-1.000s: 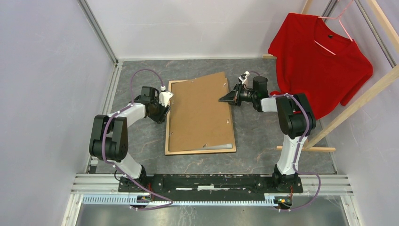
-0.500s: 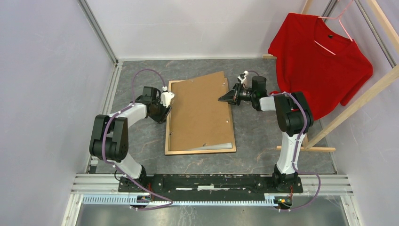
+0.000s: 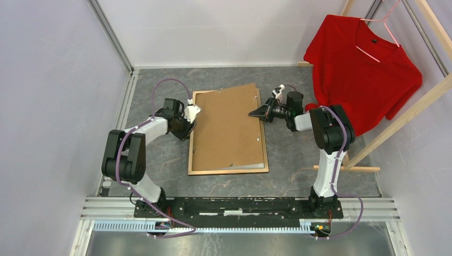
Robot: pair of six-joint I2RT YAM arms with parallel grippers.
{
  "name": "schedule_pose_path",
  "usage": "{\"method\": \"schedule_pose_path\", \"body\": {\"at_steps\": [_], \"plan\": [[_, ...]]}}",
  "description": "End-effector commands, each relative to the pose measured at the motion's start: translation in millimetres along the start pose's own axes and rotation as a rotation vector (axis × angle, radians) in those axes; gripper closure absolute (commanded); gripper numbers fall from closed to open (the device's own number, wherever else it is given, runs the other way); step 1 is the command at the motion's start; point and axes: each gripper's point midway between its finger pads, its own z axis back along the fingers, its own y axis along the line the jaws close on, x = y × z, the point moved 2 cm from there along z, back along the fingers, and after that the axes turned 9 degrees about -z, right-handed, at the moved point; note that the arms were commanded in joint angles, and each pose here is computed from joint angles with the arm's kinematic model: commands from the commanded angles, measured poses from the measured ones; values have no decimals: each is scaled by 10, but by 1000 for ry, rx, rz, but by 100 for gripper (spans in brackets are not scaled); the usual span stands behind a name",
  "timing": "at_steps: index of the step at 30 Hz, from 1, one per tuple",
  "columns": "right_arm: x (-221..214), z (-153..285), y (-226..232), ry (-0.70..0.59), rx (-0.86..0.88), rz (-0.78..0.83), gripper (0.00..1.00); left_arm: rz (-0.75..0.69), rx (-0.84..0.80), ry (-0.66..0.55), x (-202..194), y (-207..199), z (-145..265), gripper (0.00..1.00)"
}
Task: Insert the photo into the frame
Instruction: Place the photo frame item in the photo frame.
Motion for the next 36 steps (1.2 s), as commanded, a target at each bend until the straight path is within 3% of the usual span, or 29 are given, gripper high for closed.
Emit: {"method": "schedule_pose_path", "body": {"at_steps": [1, 8, 13, 18, 19, 36], "plan": [[44, -54, 119, -59, 40, 80, 100, -67, -85, -42, 82, -150, 8, 49], [-55, -93, -4, -60, -67, 119, 100, -71, -78, -49, 118, -125, 34, 50], [6, -96, -67, -67, -244, 248, 76, -70, -53, -57, 163, -74, 89, 51], [48, -71, -82, -60, -393, 346, 28, -53, 55, -19, 148, 146, 127, 55], [46, -54, -103, -56, -435, 355, 3, -49, 64, -15, 138, 179, 142, 56], [25, 110, 191, -88, -778, 606, 2, -34, 74, -19, 93, 249, 215, 55]]}}
